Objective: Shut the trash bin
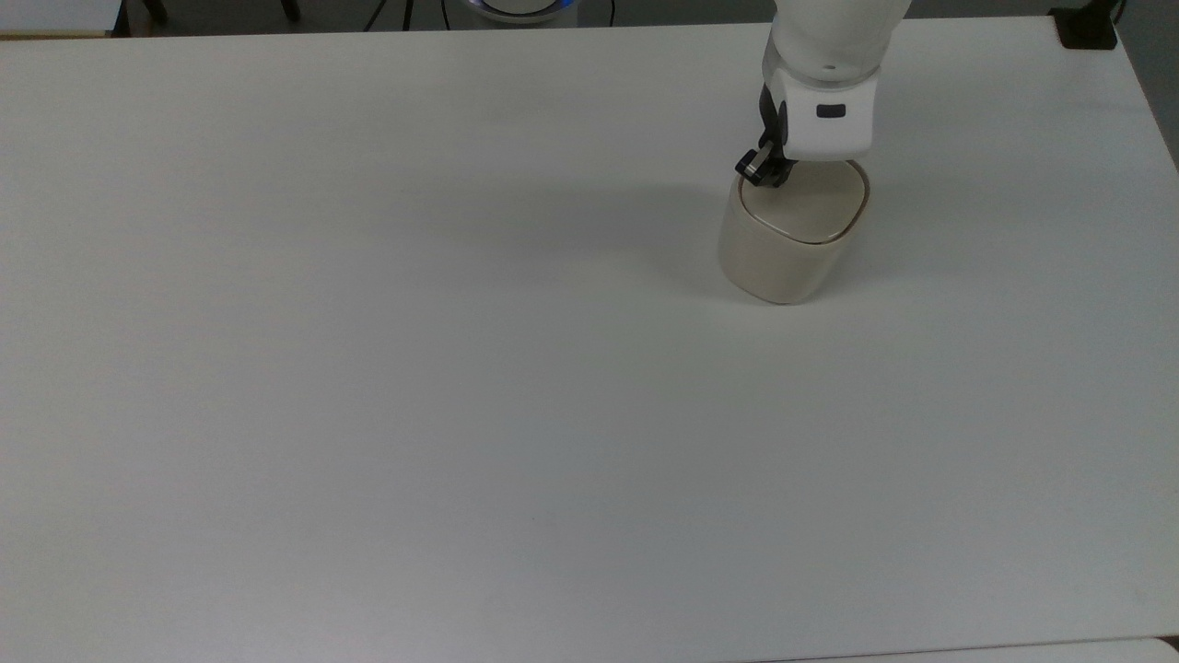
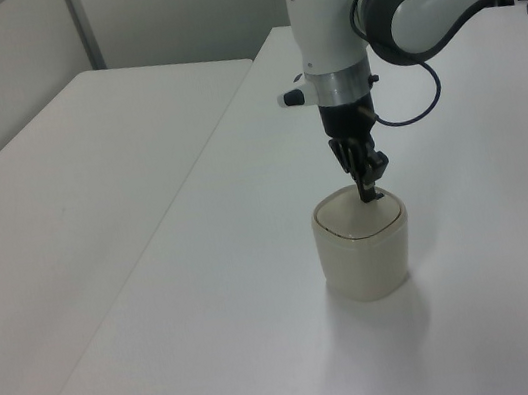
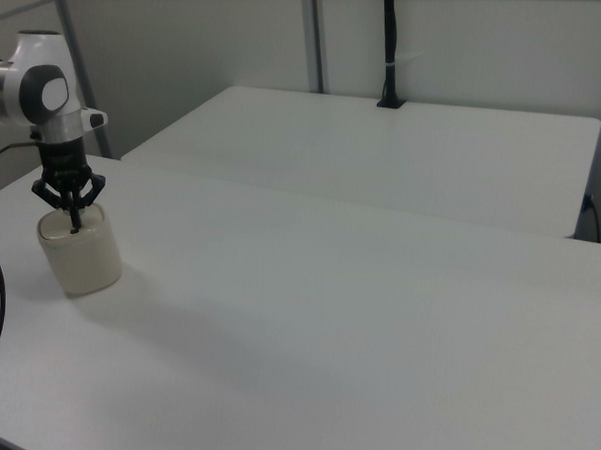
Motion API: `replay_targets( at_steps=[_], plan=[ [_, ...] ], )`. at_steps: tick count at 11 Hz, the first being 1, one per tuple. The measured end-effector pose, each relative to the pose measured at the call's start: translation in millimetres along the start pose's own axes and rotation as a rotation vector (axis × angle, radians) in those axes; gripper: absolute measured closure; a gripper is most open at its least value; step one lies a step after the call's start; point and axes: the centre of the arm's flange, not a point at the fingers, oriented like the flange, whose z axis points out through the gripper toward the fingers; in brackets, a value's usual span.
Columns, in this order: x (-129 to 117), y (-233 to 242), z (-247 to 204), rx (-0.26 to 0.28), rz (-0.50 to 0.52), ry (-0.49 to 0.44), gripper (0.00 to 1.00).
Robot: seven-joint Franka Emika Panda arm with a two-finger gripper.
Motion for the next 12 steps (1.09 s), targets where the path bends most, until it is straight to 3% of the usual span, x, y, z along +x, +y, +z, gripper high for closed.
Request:
replay_targets(
  at_steps=[2, 3, 6, 9, 10, 12],
  plan=[
    [-20.1, 18.2, -33.6, -0.012, 0.077, 0.024, 0.99],
    [-46.1, 35.0, -63.7, -0.028, 0.126, 0.014, 0.95],
    [-137.7, 107.8, -128.2, -0.073, 0.387, -0.007, 0.53],
    [-218.0, 180.2, -153.9, -0.091, 0.674, 0.018, 0.08],
    [-232.5, 192.9, -153.9, -0.095, 0.778, 0.017, 0.0],
    [-244.3, 203.6, -150.7, -0.092, 0.892, 0.014, 0.0]
  ],
)
